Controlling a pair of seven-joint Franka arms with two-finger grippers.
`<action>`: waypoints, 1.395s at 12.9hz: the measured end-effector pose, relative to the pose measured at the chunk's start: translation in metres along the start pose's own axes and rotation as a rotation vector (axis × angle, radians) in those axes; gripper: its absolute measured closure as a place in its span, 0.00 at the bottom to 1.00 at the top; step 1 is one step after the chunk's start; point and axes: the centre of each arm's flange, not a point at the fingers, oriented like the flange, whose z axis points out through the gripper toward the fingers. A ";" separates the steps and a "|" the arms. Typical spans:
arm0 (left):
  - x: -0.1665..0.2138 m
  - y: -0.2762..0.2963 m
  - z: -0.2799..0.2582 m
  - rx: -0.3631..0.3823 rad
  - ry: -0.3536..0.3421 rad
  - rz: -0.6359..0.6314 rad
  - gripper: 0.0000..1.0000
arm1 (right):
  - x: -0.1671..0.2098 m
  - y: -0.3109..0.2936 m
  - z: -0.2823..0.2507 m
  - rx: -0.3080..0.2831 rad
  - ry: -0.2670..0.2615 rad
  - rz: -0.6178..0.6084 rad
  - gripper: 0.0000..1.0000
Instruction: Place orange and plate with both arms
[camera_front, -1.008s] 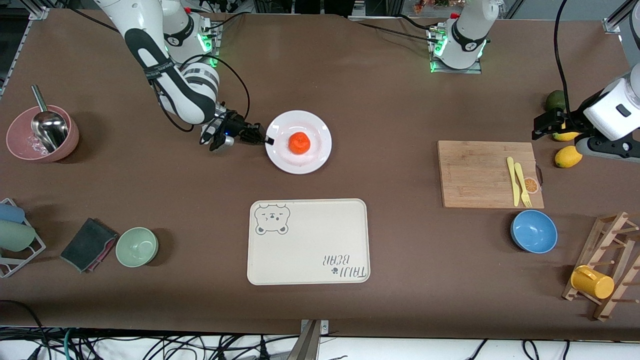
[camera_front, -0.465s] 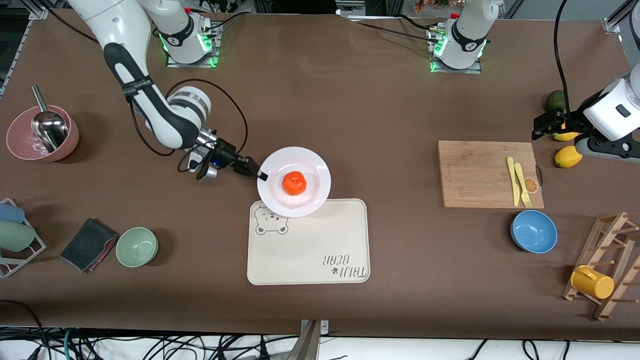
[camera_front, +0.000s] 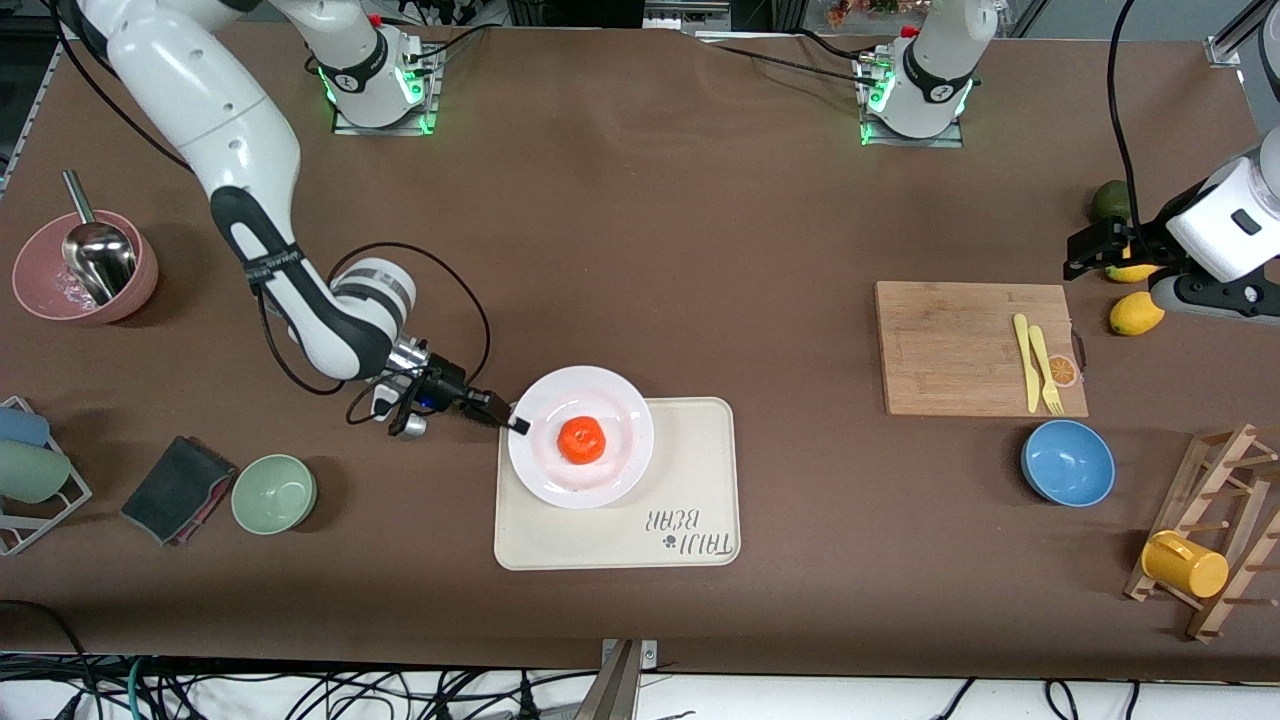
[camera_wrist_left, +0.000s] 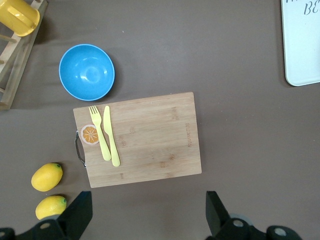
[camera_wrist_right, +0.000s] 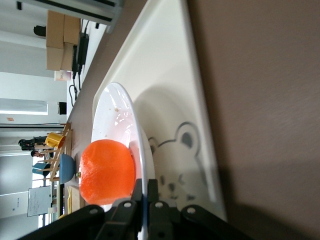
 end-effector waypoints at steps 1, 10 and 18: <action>0.000 0.000 0.000 0.000 0.000 0.000 0.00 | 0.003 0.005 0.003 0.005 0.003 0.005 0.95; 0.000 -0.001 0.000 0.000 0.000 -0.002 0.00 | 0.010 -0.002 0.004 0.012 0.006 -0.019 0.70; 0.000 -0.001 0.000 0.000 -0.001 -0.003 0.00 | 0.066 -0.073 -0.074 -0.201 -0.217 -0.256 0.00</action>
